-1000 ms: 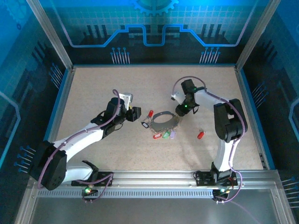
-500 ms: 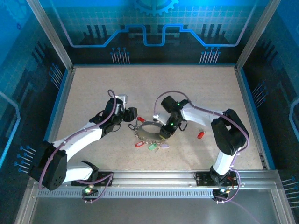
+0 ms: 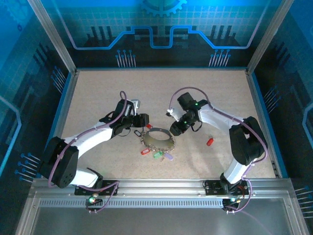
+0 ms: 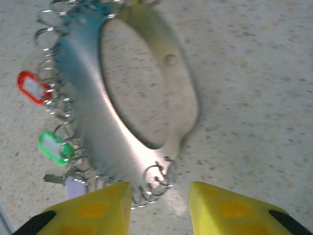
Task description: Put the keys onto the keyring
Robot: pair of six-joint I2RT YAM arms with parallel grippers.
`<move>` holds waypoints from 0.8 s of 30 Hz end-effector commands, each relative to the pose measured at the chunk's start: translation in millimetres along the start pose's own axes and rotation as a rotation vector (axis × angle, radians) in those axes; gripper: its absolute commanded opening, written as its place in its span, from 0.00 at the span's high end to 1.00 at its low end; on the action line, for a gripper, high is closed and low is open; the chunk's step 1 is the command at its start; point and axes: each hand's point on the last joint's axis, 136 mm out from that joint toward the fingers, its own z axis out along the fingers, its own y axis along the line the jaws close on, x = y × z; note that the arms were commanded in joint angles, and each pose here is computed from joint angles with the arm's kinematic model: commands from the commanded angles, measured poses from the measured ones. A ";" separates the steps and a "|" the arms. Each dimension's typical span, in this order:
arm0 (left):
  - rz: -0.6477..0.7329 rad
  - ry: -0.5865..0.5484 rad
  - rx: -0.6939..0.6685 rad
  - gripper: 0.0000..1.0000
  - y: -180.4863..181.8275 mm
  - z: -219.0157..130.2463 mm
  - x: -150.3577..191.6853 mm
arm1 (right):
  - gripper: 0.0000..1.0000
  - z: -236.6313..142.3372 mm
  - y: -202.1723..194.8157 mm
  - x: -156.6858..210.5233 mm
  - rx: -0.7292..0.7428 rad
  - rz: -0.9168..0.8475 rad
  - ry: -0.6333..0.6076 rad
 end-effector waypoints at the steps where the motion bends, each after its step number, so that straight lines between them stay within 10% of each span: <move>1: 0.021 0.032 0.027 0.40 -6.7 -1.0 -0.8 | 0.63 18.2 -11.2 15.0 -0.002 0.142 0.098; 24: 0.036 0.207 0.083 0.46 -16.3 53.2 20.3 | 0.62 54.5 45.8 9.1 -0.225 0.333 0.041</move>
